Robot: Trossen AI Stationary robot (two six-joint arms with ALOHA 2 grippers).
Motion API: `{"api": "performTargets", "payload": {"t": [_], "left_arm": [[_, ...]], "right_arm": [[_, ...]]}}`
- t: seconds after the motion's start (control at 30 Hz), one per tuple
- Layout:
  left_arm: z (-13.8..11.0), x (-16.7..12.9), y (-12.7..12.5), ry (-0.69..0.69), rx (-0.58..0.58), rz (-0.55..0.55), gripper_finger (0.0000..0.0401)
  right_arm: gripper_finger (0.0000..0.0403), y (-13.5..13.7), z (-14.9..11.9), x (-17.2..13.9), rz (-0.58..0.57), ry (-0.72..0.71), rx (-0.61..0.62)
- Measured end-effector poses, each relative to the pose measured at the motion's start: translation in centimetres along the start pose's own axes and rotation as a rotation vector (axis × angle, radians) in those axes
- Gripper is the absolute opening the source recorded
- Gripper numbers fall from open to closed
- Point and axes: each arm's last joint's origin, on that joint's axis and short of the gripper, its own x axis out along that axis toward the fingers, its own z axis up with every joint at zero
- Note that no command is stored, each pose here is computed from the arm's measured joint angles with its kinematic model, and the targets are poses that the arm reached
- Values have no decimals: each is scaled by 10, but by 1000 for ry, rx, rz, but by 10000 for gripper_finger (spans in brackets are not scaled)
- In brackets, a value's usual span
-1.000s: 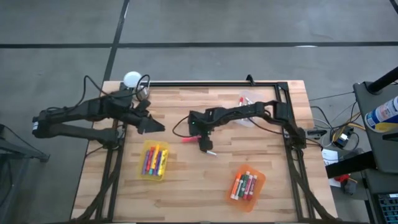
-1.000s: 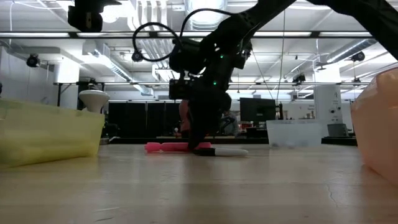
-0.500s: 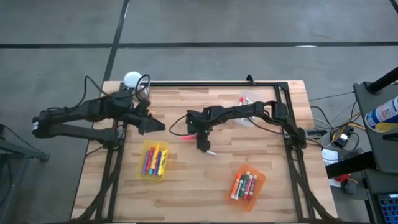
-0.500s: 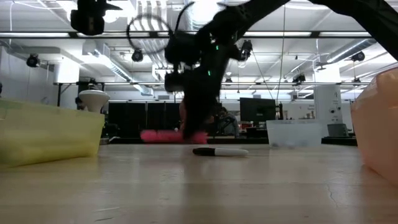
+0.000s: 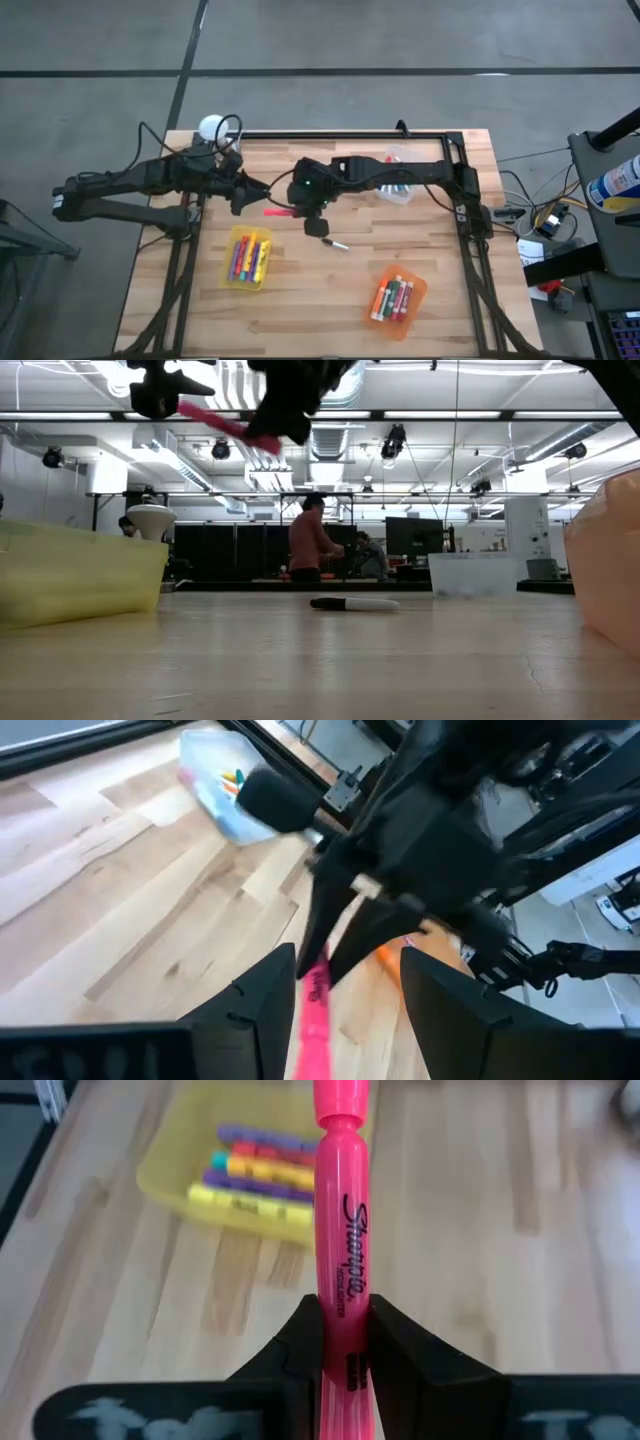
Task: Pick & Place Markers
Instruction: Put the large dark pink highlighter pen into the yellow bin
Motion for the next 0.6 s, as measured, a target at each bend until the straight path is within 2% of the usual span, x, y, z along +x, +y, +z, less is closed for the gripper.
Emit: {"api": "performTargets", "payload": {"t": [0.23, 0.33, 0.6], "left_arm": [[-1, 3, 0, 16, -8, -4, 174], [-1, 4, 0, 24, -9, -10, 174], [0, 4, -1, 28, -39, -31, 168]], "right_arm": [[47, 6, 30, -32, -74, -123, -38], [47, 5, 36, -39, -114, -145, -59], [47, 2, 37, -41, -119, -155, -39]]}}
